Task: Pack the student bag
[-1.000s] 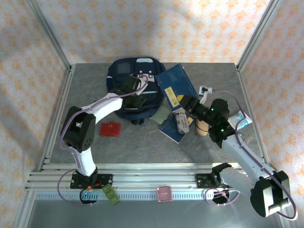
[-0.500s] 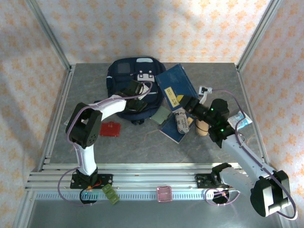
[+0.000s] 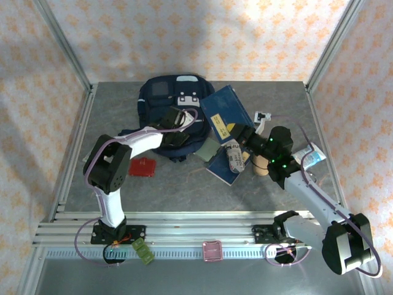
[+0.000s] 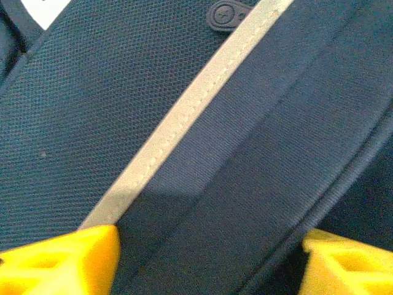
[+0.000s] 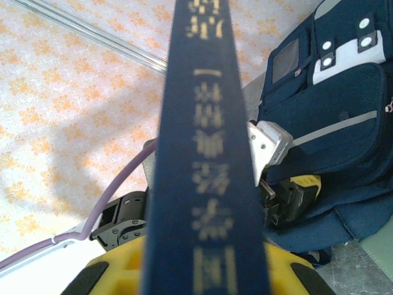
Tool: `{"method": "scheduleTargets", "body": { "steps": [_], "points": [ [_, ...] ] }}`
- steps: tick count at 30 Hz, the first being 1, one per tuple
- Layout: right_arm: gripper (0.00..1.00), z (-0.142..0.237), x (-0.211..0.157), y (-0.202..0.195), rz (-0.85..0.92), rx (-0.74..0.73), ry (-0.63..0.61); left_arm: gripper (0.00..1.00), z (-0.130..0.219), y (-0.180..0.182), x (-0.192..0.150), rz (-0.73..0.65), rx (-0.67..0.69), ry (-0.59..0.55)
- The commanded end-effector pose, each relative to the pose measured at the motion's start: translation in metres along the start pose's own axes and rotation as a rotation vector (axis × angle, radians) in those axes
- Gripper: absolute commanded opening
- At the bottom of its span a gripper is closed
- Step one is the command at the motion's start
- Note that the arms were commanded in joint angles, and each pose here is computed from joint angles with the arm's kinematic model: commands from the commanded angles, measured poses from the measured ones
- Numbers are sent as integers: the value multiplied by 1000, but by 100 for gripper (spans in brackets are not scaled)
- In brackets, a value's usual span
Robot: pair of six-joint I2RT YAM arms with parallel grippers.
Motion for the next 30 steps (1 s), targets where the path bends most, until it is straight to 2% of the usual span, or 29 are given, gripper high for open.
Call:
{"method": "scheduleTargets", "body": {
  "steps": [1, 4, 5, 8, 12, 18, 21, 30],
  "points": [
    [0, 7, 12, 17, 56, 74, -61, 55, -28, 11, -8, -29, 166, 72],
    [0, 8, 13, 18, 60, 69, -63, 28, -44, 4, -15, -44, 123, 129],
    [0, 9, 14, 18, 62, 63, -66, 23, -46, 0, -15, -43, 99, 144],
    [0, 11, 13, 15, 66, 32, -69, 1, -44, -2, -9, -7, 67, 146],
    [0, 12, 10, 7, 71, -24, -51, 0, -15, 5, 19, 74, 31, 86],
    [0, 18, 3, -14, 33, -103, -44, 0, 58, 45, 80, 296, -4, -144],
    [0, 18, -3, -21, 23, -123, -26, 0, 84, 62, 104, 388, -6, -212],
    [0, 11, -19, -23, 35, -92, 88, 0, 115, 75, 146, 516, -41, -298]
  ]
}}
Point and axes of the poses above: each hand's point on the last joint's axis, 136 mm out from that joint toward the fingers, its own z axis back along the fingers, its own y axis along the line the jaws close on, x = y × z, the point moved 6 cm from there along z, back along the fingers, and after that the axes turned 14 degrees about z, right-handed, at the moved point
